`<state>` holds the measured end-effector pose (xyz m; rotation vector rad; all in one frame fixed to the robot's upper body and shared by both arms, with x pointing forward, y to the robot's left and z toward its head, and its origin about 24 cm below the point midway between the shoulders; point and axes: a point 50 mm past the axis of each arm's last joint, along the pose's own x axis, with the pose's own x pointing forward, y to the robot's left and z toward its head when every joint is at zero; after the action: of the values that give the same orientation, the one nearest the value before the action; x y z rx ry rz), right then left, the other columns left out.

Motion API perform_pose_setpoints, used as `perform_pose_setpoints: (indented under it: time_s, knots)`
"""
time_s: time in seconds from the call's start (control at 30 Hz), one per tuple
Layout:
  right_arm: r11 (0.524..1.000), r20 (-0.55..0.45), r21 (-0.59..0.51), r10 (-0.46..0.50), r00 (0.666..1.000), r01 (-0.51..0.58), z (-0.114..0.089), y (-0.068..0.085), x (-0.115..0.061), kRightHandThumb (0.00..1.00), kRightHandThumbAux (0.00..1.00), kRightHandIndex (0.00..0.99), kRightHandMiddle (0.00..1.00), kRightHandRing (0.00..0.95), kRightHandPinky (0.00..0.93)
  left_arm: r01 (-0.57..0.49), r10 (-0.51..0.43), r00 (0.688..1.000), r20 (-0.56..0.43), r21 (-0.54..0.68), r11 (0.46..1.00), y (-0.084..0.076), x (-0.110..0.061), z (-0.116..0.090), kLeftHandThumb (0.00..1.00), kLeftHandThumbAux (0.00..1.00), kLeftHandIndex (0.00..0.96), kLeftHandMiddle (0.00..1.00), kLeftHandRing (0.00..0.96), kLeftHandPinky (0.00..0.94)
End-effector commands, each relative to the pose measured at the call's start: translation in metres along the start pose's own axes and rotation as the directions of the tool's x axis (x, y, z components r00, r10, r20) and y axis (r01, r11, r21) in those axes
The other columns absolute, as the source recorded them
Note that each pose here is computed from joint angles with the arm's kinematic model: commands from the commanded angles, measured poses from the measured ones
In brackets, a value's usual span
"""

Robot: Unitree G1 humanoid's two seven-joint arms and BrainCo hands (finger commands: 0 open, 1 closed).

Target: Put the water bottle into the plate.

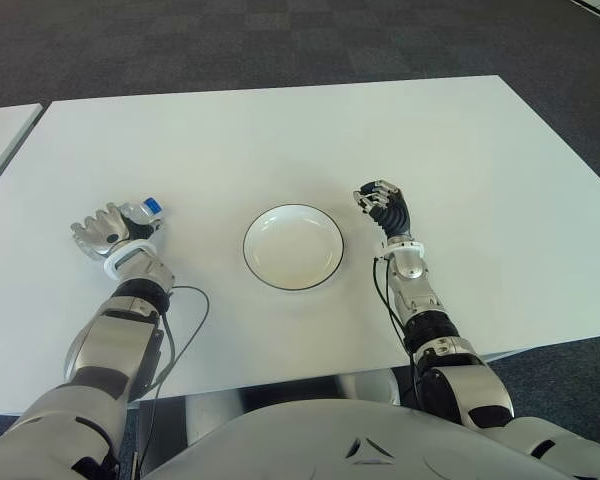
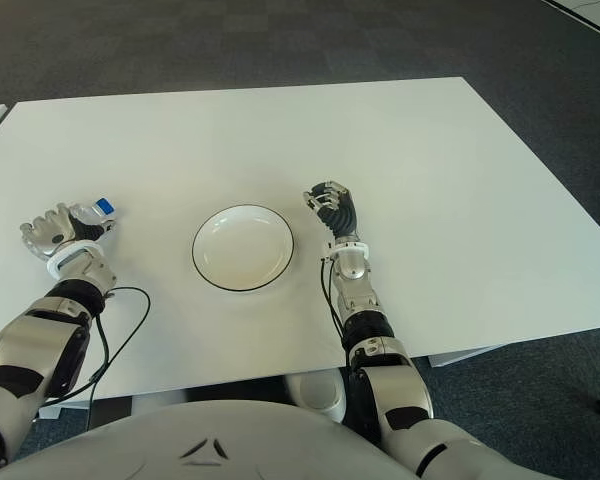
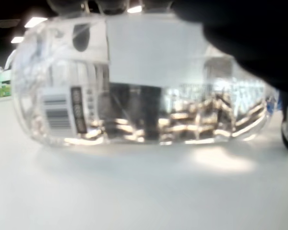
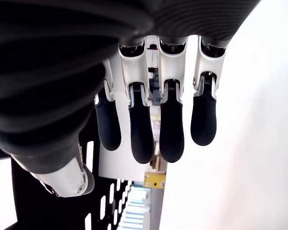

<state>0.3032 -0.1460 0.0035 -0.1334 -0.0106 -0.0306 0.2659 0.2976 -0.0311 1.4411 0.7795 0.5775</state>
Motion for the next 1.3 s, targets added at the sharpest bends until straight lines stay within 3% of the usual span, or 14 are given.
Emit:
perform_pose_setpoints:
  time_s: [0.03, 0.53, 1.3]
  knots:
    - [1.0, -0.034, 0.0, -0.011, 0.999, 0.011, -0.0064, -0.0023, -0.0038, 0.706, 0.729, 0.428, 0.509, 0.524, 0.547, 0.382, -0.379, 0.918, -0.117, 0.002, 0.924, -0.0769, -0.0565, -0.0278, 0.831, 0.644, 0.426, 0.569, 0.727, 0.754]
    - [1.0, -0.042, 0.008, -0.01, 0.999, 0.01, -0.0067, -0.0034, -0.0031, 0.706, 0.729, 0.429, 0.513, 0.525, 0.538, 0.365, -0.387, 0.92, -0.053, -0.236, 0.9, -0.0789, -0.0548, -0.0256, 0.853, 0.669, 0.401, 0.528, 0.822, 0.824]
    - [1.0, -0.037, 0.006, -0.004, 0.999, 0.004, -0.0065, -0.0045, -0.0019, 0.705, 0.729, 0.429, 0.512, 0.517, 0.537, 0.332, -0.357, 0.934, -0.016, -0.327, 0.885, -0.0775, -0.0529, -0.0258, 0.853, 0.669, 0.397, 0.53, 0.849, 0.841]
